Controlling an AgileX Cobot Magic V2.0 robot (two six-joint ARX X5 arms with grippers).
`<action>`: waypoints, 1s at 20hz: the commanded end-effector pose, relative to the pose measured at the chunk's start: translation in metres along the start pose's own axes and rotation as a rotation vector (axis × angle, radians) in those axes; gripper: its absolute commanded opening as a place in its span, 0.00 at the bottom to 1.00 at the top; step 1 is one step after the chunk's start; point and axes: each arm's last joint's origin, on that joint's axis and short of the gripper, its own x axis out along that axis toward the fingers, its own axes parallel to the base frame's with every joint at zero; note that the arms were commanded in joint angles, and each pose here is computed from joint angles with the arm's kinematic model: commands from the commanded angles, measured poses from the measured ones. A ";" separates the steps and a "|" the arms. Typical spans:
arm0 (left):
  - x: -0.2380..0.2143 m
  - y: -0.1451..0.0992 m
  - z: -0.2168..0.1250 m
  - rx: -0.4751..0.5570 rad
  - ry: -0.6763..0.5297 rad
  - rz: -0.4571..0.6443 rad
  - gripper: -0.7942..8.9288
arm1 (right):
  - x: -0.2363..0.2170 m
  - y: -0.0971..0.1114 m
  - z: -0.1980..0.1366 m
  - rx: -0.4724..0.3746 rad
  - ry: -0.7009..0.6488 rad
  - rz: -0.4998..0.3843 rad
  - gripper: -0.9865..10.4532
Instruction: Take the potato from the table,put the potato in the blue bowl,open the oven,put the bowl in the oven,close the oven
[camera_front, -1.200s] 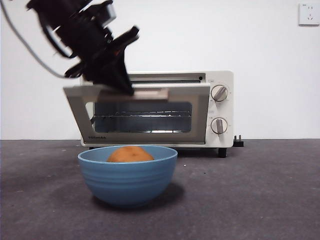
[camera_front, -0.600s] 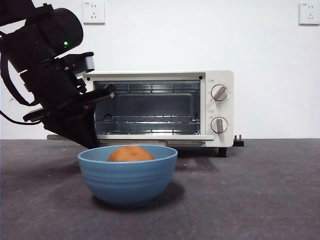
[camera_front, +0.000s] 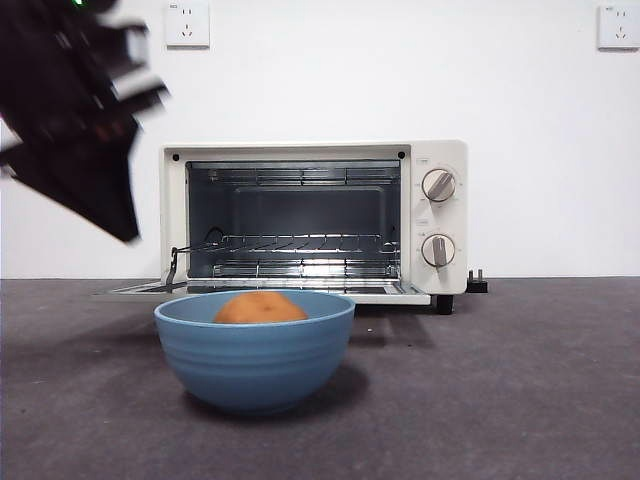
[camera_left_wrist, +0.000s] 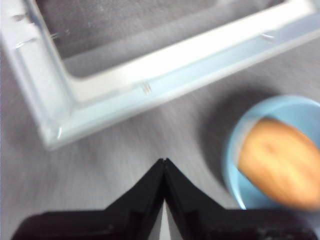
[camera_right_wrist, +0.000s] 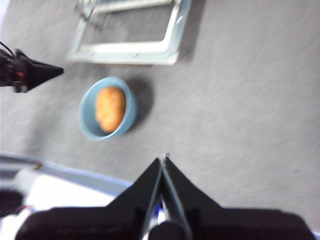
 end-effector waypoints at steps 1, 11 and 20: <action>-0.033 -0.004 -0.010 0.016 -0.011 0.000 0.08 | 0.008 -0.003 0.005 0.027 0.034 0.053 0.09; -0.120 -0.017 -0.070 0.001 -0.007 -0.054 0.08 | 0.057 0.019 0.035 -0.043 0.127 0.095 0.09; -0.132 -0.019 -0.091 -0.024 0.081 -0.074 0.08 | 0.194 0.068 0.039 -0.082 0.373 0.033 0.26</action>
